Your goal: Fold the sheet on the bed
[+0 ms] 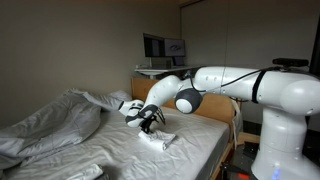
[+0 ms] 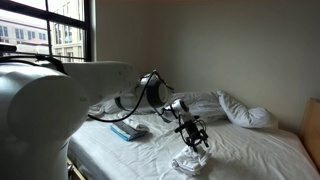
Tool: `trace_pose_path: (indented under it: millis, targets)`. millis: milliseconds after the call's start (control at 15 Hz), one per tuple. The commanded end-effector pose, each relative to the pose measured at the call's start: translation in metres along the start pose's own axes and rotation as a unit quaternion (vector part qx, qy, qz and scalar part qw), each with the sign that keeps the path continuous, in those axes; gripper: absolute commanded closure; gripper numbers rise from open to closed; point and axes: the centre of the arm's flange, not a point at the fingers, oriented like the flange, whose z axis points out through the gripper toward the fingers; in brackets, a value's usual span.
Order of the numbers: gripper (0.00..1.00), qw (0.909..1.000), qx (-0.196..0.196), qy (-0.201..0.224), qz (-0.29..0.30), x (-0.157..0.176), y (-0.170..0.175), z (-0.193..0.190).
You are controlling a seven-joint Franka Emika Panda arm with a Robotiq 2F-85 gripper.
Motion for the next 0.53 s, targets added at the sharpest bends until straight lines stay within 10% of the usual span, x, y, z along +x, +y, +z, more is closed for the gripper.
trace_pose_path:
  millis: [0,467]
  targets:
    - [0.0,0.9979,0.007,0.049,-0.041,-0.018,-0.013,-0.025]
    - [0.0,0.9949,0.011,0.043,-0.091,-0.059,-0.084,-0.06]
